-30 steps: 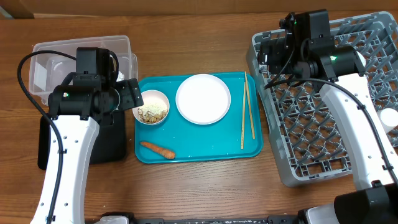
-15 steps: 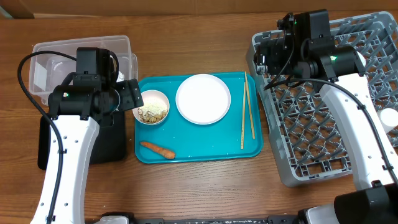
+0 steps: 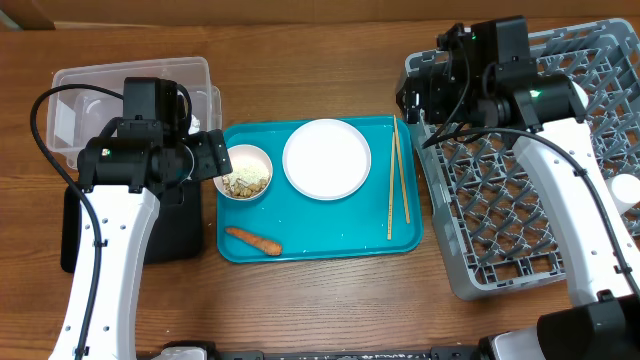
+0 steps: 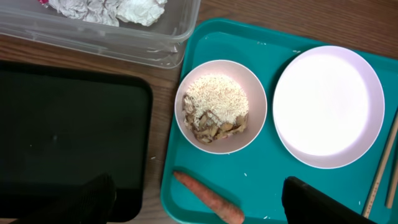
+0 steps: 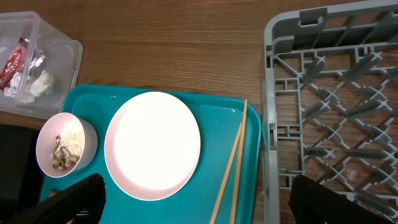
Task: Sort waste into correct bins and load items into the dishwasher
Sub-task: 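Move the right gripper back over the rack toward the tray, then grasp the rim of the white plate with the right gripper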
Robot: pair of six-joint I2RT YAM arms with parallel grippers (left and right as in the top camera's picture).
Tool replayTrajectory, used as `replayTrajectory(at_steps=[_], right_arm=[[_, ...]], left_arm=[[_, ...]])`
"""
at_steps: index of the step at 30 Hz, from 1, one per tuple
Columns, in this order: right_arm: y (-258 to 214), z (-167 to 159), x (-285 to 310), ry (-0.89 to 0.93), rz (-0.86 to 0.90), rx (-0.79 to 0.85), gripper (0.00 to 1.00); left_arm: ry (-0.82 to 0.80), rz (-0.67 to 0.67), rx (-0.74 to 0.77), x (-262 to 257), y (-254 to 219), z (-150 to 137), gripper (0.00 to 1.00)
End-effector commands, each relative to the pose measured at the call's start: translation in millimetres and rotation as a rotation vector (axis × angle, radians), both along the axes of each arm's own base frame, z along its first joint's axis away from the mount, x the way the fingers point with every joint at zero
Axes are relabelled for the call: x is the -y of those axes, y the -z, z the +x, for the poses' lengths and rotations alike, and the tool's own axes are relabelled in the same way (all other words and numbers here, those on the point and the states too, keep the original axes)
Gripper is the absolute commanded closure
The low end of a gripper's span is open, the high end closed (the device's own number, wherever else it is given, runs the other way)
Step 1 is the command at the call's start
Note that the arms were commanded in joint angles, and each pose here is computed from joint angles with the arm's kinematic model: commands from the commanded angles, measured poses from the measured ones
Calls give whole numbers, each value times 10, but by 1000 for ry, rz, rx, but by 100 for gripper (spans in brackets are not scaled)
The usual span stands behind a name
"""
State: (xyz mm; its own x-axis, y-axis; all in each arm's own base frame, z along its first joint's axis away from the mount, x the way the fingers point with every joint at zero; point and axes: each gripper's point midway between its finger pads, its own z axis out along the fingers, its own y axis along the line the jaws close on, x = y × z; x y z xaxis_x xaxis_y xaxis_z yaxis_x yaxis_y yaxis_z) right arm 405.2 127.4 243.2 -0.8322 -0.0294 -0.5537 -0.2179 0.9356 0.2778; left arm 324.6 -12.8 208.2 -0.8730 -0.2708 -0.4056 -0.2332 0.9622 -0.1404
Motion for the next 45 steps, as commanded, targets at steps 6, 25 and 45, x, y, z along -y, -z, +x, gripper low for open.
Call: replayTrajectory(at_steps=[6,25,45], right_arm=[[414,-94,-472,-145,-68,-78,3],[2045,-60,-749,-88,-166,-430,23],[2481,-149,-705,-12,-204,-534,96]], left_arm=[[9,-9,2,21,-29,6,12],[9,-9,3,21,-29,7,12],[9,-9,3,22,-30,8,12]])
